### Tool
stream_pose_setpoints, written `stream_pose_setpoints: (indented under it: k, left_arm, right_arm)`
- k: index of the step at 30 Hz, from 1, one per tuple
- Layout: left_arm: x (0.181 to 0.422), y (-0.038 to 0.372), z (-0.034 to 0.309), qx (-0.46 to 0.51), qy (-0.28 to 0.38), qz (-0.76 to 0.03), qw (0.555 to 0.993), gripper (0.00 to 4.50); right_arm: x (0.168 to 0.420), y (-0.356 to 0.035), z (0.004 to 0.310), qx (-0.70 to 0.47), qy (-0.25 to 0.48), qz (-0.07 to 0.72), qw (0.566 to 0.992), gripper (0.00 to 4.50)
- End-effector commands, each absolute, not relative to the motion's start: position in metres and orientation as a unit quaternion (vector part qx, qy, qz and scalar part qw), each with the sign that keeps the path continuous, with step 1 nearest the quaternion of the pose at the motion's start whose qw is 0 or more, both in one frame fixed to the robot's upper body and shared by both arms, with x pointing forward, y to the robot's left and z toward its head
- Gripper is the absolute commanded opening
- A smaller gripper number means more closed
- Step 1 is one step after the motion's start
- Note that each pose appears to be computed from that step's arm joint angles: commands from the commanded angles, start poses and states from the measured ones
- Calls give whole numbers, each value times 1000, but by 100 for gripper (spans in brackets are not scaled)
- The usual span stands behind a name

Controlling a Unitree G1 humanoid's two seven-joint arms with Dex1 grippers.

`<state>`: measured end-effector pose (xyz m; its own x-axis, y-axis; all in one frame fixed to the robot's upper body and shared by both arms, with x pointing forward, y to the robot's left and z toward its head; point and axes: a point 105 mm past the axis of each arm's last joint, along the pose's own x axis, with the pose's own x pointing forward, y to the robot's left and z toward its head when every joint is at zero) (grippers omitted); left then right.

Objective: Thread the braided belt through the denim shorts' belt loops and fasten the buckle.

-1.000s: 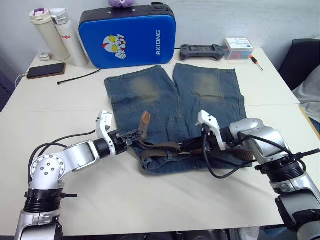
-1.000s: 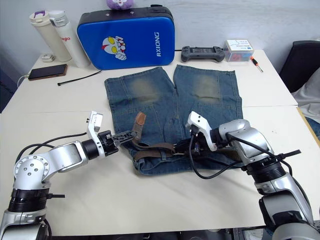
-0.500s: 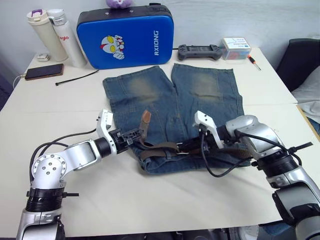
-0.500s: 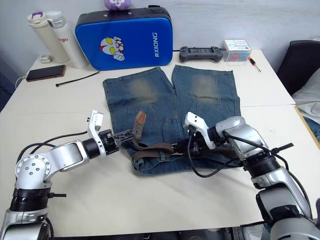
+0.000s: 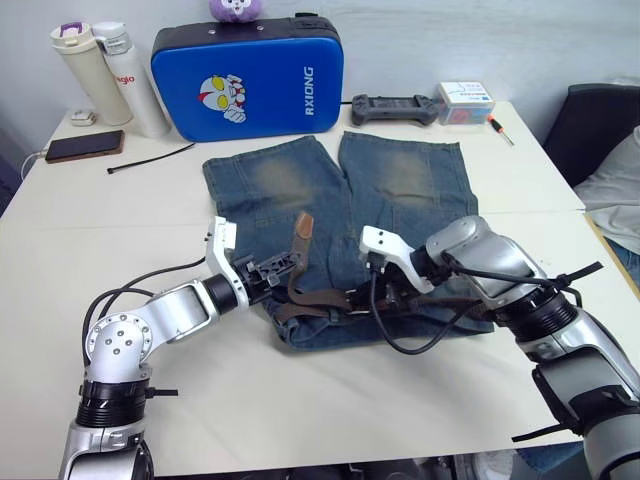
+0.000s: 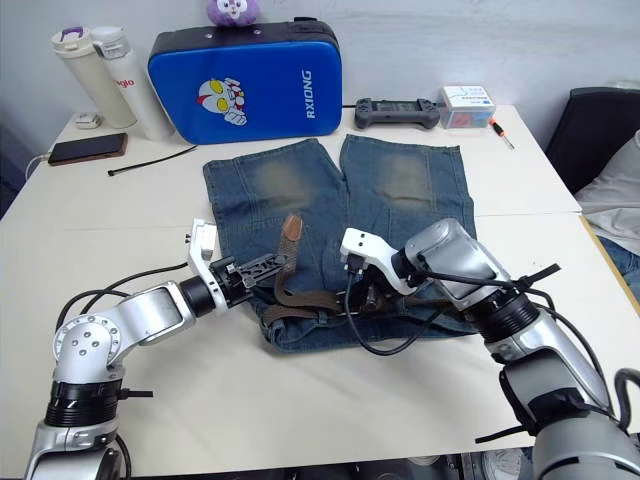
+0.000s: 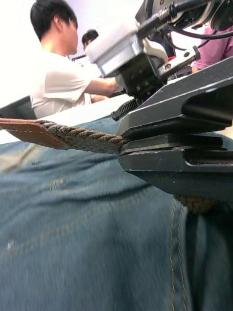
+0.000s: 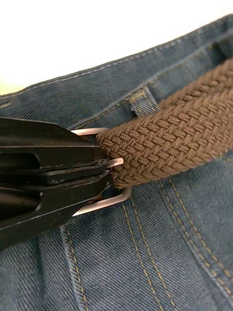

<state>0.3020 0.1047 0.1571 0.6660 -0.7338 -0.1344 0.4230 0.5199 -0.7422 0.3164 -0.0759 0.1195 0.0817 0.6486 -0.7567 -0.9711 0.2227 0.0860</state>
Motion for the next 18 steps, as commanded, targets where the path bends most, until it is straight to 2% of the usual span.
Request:
stream_pose_setpoints:
  k: [1, 11, 15, 18]
  left_arm:
    - [301, 100, 174, -338, 196, -368, 844, 0]
    - [316, 106, 213, -319, 157, -410, 840, 0]
    - [329, 105, 224, -297, 156, -429, 838, 0]
    - [341, 89, 229, -296, 160, -454, 825, 0]
  right_arm:
    - [293, -83, 61, -244, 453, 549, 659, 10]
    - [296, -104, 33, -325, 463, 494, 660, 10]
    - [299, -103, 28, -346, 443, 492, 665, 10]
    - [301, -99, 26, -372, 419, 496, 663, 10]
